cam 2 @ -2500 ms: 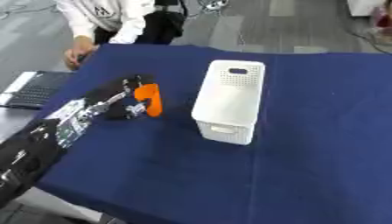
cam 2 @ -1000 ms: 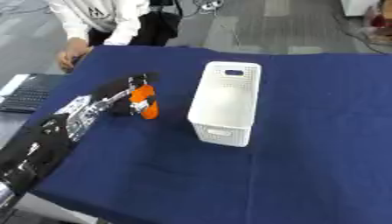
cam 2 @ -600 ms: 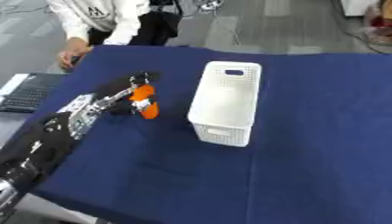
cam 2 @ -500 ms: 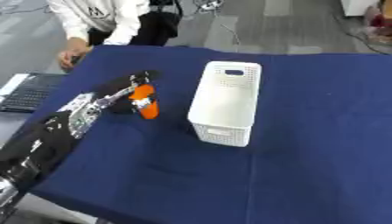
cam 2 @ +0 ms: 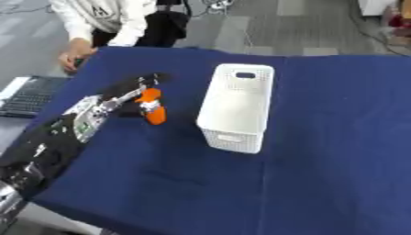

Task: Pick up objects on the table and place them in the box.

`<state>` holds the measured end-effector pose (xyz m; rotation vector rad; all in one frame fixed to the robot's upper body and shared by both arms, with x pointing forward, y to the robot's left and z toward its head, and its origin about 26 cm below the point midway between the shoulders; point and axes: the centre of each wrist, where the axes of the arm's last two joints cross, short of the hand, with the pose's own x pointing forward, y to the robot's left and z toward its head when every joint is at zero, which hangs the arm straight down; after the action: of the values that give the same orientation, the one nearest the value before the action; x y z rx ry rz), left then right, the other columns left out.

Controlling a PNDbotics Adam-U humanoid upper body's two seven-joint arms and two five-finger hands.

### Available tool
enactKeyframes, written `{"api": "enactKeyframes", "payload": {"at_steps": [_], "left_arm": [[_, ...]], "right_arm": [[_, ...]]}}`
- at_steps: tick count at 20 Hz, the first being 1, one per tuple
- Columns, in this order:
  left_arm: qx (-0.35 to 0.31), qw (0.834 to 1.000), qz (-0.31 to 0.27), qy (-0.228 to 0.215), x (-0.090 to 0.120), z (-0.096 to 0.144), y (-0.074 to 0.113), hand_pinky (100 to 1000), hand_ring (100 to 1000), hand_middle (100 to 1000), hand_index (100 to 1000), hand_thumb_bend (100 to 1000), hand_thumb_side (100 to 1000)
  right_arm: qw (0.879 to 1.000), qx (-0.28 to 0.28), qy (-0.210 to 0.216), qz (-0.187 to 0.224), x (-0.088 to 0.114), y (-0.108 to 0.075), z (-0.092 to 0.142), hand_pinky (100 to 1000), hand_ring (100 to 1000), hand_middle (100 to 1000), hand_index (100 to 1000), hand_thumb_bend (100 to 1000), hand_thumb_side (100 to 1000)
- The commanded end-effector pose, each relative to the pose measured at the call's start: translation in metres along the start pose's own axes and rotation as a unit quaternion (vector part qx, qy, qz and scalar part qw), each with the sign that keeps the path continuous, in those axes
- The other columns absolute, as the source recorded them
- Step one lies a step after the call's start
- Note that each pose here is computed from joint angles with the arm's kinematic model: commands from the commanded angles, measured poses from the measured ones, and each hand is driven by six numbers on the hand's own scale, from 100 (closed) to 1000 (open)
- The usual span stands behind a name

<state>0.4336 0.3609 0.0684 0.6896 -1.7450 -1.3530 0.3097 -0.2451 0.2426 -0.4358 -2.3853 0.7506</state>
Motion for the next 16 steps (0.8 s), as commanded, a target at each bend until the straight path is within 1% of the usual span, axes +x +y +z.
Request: {"api": "enactKeyframes", "payload": {"at_steps": [1, 8, 16], "left_arm": [[0.010, 1.000, -0.011, 0.001, -0.0031, -0.0025, 0.0150, 1000, 1000, 1000, 1000, 247, 1000], [0.006, 1.000, -0.008, 0.001, -0.0034, -0.0037, 0.0102, 1000, 1000, 1000, 1000, 244, 1000], [0.000, 1.000, -0.004, 0.013, -0.0078, -0.0003, 0.0054, 1000, 1000, 1000, 1000, 243, 1000]], "right_arm": [[1.000, -0.004, -0.018, 0.001, 0.0065, -0.0032, -0.0047, 449, 638, 658, 701, 100, 939], [1.000, -0.006, -0.022, -0.002, 0.0076, -0.0028, -0.0064, 449, 638, 658, 701, 100, 939], [1.000, -0.009, -0.028, -0.006, 0.0094, -0.0023, -0.0093, 449, 638, 658, 701, 100, 939]]}}
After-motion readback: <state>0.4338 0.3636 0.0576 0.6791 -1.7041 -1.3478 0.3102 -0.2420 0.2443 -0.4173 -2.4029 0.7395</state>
